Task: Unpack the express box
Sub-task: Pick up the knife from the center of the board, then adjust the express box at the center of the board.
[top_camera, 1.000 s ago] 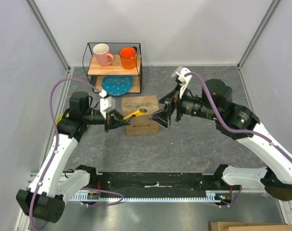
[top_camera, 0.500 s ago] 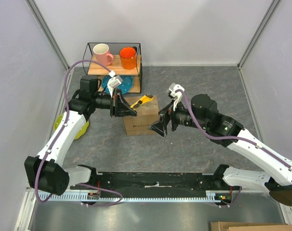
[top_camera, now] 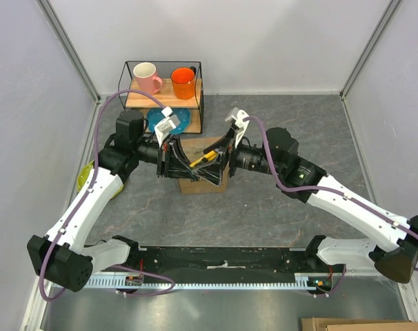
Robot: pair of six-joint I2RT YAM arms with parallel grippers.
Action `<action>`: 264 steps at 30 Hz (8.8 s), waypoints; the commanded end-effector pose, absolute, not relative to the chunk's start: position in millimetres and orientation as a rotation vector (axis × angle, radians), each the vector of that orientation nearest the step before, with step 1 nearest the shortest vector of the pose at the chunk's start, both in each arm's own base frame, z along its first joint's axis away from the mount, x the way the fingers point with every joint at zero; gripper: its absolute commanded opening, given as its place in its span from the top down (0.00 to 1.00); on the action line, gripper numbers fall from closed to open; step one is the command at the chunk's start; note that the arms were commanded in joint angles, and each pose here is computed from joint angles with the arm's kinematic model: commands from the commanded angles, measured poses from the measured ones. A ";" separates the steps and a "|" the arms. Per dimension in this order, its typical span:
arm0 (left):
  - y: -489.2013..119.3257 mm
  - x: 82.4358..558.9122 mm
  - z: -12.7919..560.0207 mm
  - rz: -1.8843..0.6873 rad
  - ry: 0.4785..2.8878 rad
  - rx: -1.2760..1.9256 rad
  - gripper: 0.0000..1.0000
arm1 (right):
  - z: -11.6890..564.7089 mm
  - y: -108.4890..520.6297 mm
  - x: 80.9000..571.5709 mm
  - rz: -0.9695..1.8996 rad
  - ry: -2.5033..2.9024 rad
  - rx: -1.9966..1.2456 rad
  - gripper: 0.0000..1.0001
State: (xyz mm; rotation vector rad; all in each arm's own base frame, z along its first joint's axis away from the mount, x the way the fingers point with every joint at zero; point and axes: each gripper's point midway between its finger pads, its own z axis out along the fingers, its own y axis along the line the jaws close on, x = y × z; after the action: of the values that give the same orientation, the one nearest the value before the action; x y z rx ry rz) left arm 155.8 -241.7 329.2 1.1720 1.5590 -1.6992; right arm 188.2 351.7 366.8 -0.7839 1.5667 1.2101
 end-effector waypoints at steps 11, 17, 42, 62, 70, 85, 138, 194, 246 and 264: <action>-235.8 129.0 335.7 -1.737 1.518 1.202 0.98 | 388.3 376.9 188.1 1.368 1.465 -0.769 0.58; -235.9 130.9 340.0 -1.707 1.514 1.194 0.98 | 376.8 371.2 189.3 1.337 1.524 -0.752 0.89; -231.0 150.4 333.0 -1.529 1.518 1.180 0.21 | 391.6 350.3 181.3 1.299 1.524 -0.763 1.00; -225.2 119.8 334.3 -1.704 1.252 1.350 0.10 | 426.9 370.6 146.9 1.630 1.376 -0.832 1.00; -222.7 112.6 339.8 -1.746 1.213 1.370 0.18 | 419.8 384.1 147.2 1.683 1.359 -0.853 1.00; -221.0 104.9 341.5 -1.888 1.211 1.376 0.98 | 405.7 379.8 166.4 1.509 1.464 -0.823 0.50; -237.3 133.9 337.0 -1.581 1.551 1.101 0.98 | 420.4 376.4 172.3 1.513 1.330 -0.891 0.57; -147.3 232.4 255.1 -0.733 2.086 0.741 0.16 | 379.2 267.1 311.1 0.398 1.580 -0.412 1.00; -170.2 275.8 206.3 -0.837 1.999 0.924 0.14 | 205.0 307.8 328.6 0.468 1.921 -0.493 1.00; -180.8 242.6 241.0 -0.983 1.853 1.088 0.14 | 233.8 270.9 322.3 0.134 1.916 -0.381 1.00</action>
State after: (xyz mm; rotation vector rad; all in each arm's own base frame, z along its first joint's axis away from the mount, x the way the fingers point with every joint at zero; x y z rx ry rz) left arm 248.9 -177.9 201.0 0.9882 2.0069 -0.9920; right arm 303.3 277.1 197.1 -0.4331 1.9870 0.2265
